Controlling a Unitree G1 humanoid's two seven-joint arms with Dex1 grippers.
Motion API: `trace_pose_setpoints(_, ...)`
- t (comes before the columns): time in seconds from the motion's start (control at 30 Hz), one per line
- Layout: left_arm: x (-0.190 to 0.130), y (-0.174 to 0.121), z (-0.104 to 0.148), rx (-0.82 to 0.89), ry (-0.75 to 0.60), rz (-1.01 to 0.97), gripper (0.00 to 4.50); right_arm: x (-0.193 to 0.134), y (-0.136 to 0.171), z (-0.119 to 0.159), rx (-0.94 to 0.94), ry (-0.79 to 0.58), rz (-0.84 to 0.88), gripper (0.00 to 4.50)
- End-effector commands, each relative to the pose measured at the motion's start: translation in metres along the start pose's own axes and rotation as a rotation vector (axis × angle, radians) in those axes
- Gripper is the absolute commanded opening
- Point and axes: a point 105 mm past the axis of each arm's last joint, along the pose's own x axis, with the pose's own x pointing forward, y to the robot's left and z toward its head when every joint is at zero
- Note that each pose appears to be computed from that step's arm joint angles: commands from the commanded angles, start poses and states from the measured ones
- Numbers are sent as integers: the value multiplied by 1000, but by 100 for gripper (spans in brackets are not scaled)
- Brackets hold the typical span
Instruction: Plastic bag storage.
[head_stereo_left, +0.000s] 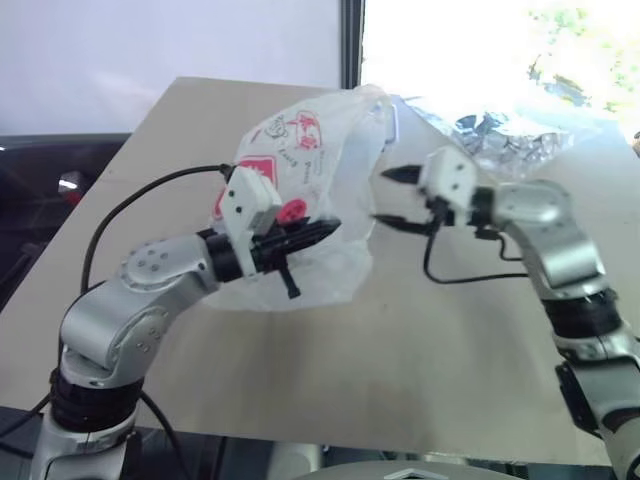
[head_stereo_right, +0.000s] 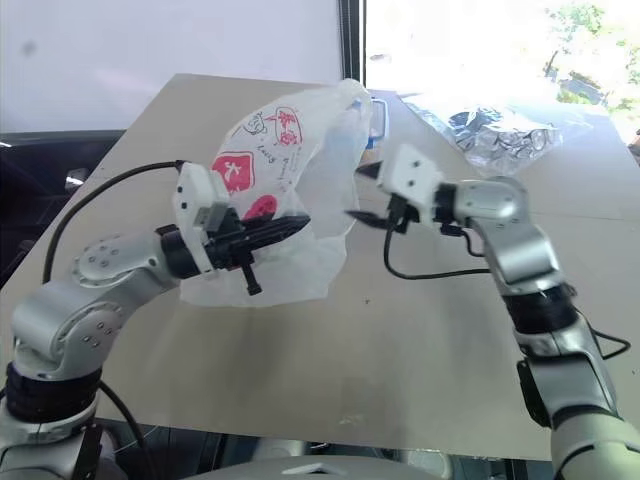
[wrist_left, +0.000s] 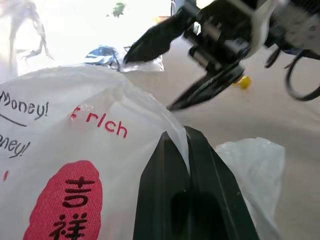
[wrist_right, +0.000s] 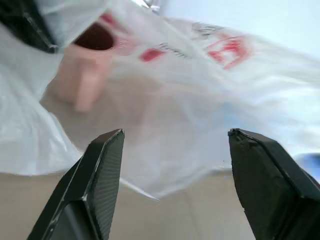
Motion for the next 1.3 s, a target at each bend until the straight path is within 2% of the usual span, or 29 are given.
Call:
trace_pose_setpoints(0.03,7,0,10,45,-34,-2,0,-32,-16,4,10,120,-170,332)
trace_pose_setpoints(0.07,9,1,12,43,-42,-5,0,-40,-21,-4,20,176,-213,332)
trace_pose_setpoints(0.17,16,4,22,32,-84,-5,0,-95,-39,-58,111,484,-390,332)
trace_pose_setpoints(0.2,17,3,24,30,-91,-10,0,-114,-39,-78,109,599,-421,332)
trace_pose_setpoints(0.27,19,1,25,30,-97,-21,0,-140,-35,-109,117,745,-456,332)
trace_pose_setpoints(0.43,21,-5,22,27,-95,-36,0,-167,-36,-163,225,846,-493,332)
trace_pose_setpoints(0.63,15,-4,27,23,-98,-25,0,-175,-37,-193,387,919,-428,332)
trace_pose_setpoints(0.67,13,-4,27,25,-97,-16,0,-176,-34,-195,419,929,-403,310)
trace_pose_setpoints(0.77,10,-3,27,24,-94,3,0,-177,-25,-194,488,942,-340,214)
trace_pose_setpoints(0.9,9,-4,25,22,-93,16,0,-169,-23,-187,518,901,-314,34)
trace_pose_setpoints(0.93,9,-4,25,22,-94,18,0,-166,-23,-183,519,883,-306,16)
trace_pose_setpoints(0.97,9,-4,25,22,-94,18,0,-164,-23,-180,520,871,-300,16)
trace_pose_setpoints(1.07,8,-6,28,13,-114,6,0,-141,-24,-145,497,694,-227,16)
trace_pose_setpoints(1.1,7,-12,31,-4,-133,-40,0,-121,-21,-122,473,588,-165,16)
trace_pose_setpoints(1.17,3,-23,36,-29,-155,-106,0,-99,-15,-94,461,464,-94,16)
trace_pose_setpoints(1.3,-6,-41,42,-45,-168,-241,0,-33,-24,-49,480,212,-90,16)
